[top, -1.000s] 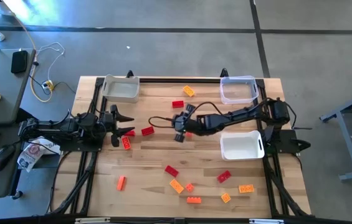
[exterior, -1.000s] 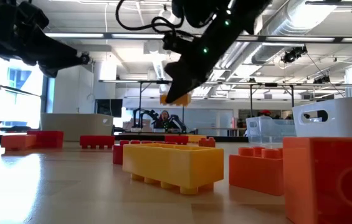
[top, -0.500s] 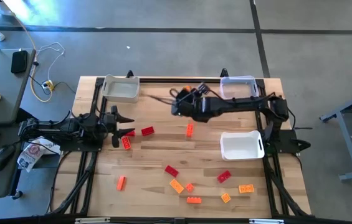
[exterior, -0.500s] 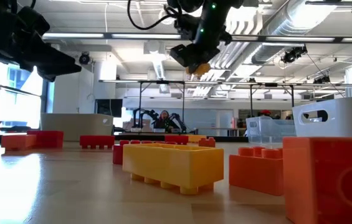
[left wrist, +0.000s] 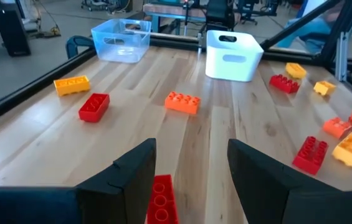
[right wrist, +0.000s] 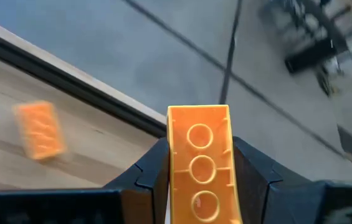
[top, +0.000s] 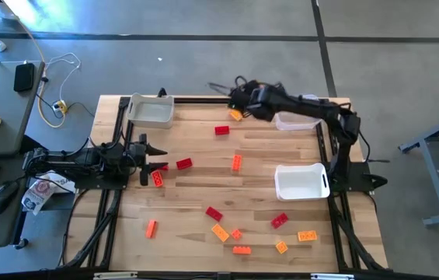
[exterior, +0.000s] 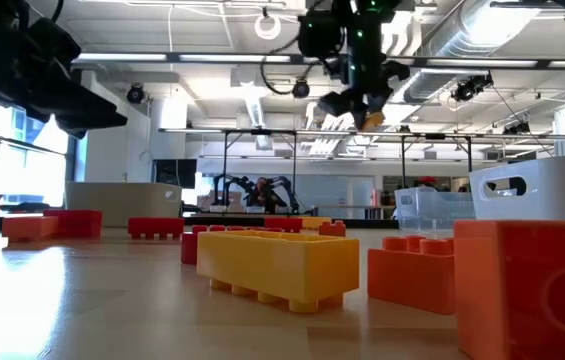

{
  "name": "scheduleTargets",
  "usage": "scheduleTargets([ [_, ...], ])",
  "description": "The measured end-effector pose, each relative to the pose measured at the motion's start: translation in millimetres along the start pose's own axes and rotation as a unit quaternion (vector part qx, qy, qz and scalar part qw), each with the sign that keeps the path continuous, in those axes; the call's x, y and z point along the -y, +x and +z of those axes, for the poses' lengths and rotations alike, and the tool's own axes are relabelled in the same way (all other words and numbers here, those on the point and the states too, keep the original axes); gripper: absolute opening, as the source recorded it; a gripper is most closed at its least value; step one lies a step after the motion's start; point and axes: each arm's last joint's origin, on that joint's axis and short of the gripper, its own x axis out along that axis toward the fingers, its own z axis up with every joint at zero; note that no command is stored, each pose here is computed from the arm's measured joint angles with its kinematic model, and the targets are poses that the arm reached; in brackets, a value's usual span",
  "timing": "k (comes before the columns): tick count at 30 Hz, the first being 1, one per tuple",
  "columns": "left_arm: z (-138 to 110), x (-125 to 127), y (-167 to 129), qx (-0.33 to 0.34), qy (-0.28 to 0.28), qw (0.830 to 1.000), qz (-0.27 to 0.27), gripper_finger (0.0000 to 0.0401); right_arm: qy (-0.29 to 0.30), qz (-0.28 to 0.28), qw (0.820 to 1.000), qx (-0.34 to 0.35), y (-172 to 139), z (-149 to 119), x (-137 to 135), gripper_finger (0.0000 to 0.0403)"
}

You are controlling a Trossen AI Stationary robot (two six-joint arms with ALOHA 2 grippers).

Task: Sort & place blocks by color
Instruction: Put the yellow game piece into the transparent bin

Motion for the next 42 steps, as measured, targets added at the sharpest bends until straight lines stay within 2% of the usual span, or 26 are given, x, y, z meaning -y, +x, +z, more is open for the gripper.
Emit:
scheduleTargets([
  [6,0.0,0.0,0.0,0.0,-0.02,1.0,0.0,0.0186,-0.017,-0.01,0.992,-0.124,41.9,4.2,42.4,0.0112],
  [11,0.0,0.0,0.0,0.0,-0.04,0.999,0.0,0.0186,-0.037,-0.001,0.98,-0.196,72.8,4.9,72.8,0.0112],
  [16,0.1,0.0,0.0,0.0,-0.086,0.996,0.001,0.0186,-0.032,0.032,0.969,-0.241,94.7,5.8,96.2,0.0112],
  [20,0.8,0.0,0.0,0.004,-0.092,0.996,0.0,0.0186,-0.024,0.073,0.958,-0.276,112.2,4.7,109.0,0.0112],
  [25,3.0,0.2,0.0,0.016,-0.093,0.995,-0.001,0.0186,-0.026,0.075,0.95,-0.303,132.1,1.6,109.4,0.0112],
  [32,5.1,0.3,-0.1,0.026,-0.094,0.995,-0.002,0.0186,-0.043,0.109,0.931,-0.345,154.3,-5.5,90.4,0.0112],
  [42,5.1,0.4,-0.1,0.026,-0.094,0.995,-0.002,0.0186,-0.045,0.147,0.909,-0.386,171.5,-13.5,73.6,0.0112],
])
